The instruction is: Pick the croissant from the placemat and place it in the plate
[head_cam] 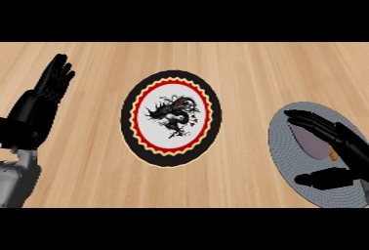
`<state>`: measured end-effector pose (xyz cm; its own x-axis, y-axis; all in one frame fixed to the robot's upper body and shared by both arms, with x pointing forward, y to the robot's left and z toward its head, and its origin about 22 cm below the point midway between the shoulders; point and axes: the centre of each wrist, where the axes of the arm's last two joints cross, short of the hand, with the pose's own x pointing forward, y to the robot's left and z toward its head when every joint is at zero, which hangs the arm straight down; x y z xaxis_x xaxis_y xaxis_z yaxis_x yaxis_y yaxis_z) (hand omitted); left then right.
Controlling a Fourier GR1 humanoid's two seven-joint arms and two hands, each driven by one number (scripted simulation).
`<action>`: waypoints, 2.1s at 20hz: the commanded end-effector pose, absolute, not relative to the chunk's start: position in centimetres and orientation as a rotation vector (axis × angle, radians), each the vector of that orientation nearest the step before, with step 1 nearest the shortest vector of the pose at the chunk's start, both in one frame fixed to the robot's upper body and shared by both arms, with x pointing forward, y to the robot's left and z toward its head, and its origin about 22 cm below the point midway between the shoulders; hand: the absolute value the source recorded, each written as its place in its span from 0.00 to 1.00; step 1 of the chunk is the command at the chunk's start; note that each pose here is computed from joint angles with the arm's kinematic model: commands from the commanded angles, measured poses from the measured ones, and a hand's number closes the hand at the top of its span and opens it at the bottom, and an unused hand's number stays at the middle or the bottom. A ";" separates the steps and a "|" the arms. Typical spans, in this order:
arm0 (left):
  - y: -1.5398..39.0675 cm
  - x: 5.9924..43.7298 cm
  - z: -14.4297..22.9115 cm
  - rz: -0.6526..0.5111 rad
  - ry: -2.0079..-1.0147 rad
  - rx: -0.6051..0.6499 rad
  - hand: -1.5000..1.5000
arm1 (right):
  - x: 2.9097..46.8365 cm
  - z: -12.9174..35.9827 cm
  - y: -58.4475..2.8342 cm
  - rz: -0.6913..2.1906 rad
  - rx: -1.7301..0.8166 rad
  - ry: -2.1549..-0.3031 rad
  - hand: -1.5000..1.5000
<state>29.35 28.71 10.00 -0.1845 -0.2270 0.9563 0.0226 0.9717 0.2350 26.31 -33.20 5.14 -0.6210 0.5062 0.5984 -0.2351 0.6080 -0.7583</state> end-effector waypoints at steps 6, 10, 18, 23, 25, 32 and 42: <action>28.0 28.9 9.8 -0.235 -1.721 0.145 0.50 | 26.3 13.5 -34.1 1.480 -0.686 -1.451 0.00; 28.6 29.9 10.0 -0.230 -1.735 0.166 0.50 | 26.0 14.0 -33.0 1.630 -0.761 -1.173 0.00; 27.6 29.1 10.8 -0.238 -1.747 0.137 0.50 | 26.2 11.9 -29.9 1.671 -0.800 -0.978 0.00; 27.0 30.3 10.8 -0.243 -1.753 0.136 0.50 | 28.7 13.1 -31.8 1.632 -0.899 -0.982 0.00; 29.0 29.7 9.9 -0.230 -1.736 0.127 0.50 | 27.7 9.5 -30.9 1.658 -0.941 -0.915 0.00; 27.9 29.2 12.3 -0.238 -1.751 0.136 0.50 | 30.7 9.3 -31.7 1.630 -0.973 -0.809 0.00; 28.5 28.9 9.6 -0.247 -1.771 0.145 0.50 | 31.6 4.5 -35.5 1.666 -0.882 -0.759 0.00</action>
